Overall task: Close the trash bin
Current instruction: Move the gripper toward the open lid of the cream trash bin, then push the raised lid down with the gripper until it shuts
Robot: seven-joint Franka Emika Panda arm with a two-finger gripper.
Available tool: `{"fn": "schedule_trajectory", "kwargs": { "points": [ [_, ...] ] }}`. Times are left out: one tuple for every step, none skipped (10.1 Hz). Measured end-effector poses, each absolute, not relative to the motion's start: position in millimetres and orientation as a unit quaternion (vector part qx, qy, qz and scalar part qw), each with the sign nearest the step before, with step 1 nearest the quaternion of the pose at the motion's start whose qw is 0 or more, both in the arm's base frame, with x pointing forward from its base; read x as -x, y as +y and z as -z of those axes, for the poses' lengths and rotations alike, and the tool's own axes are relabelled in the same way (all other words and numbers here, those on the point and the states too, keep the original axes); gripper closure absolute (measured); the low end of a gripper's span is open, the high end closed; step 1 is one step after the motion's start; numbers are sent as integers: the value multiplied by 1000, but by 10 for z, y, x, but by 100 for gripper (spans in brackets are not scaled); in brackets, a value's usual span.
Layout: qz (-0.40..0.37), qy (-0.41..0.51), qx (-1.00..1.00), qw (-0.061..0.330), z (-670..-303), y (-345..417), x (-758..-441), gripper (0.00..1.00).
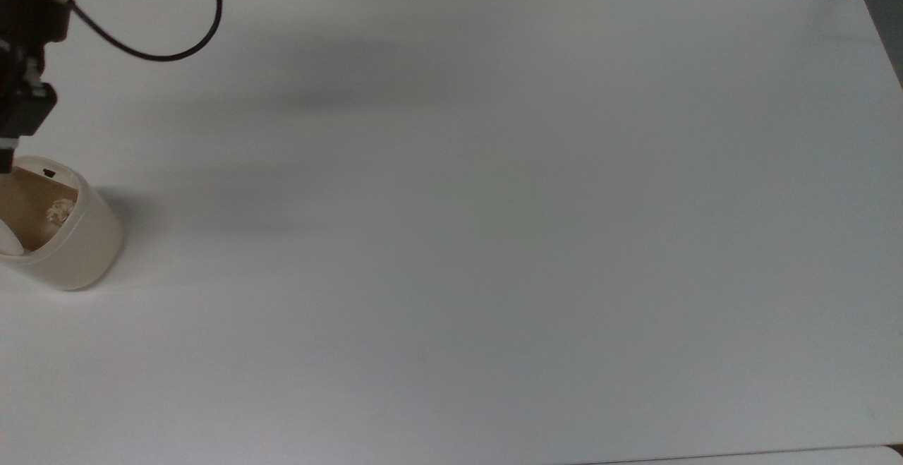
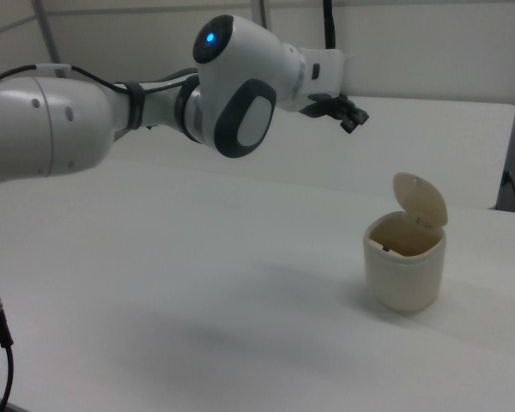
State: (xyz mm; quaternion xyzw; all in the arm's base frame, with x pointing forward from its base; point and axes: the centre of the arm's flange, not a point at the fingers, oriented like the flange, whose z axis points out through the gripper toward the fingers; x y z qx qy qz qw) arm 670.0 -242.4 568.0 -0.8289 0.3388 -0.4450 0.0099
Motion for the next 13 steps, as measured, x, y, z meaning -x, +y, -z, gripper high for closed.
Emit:
{"fn": "schedule_trajectory", "kwargs": {
  "points": [
    [447,352,823,9,-5620,-2556,-6769,99],
    [447,360,819,4,-5549,-2717,-6804,99],
    [447,368,815,-2,-5509,-2881,-6798,99],
    [447,372,813,-9,-5486,-3021,-6758,99],
    [446,369,816,-18,-5469,-3126,-6716,99],
    [441,367,819,-22,-5397,-3174,-6714,99],
    [432,368,823,-23,-5259,-3192,-6744,99],
    [423,369,827,-25,-5104,-3215,-6776,99],
    [416,370,831,-26,-4988,-3242,-6793,99],
    [414,370,831,-28,-4953,-3269,-6789,99],
    [414,365,833,-32,-4959,-3289,-6779,99],
    [413,358,837,-37,-4949,-3319,-6763,99],
    [411,355,839,-42,-4933,-3365,-6738,99]
  ]
}}
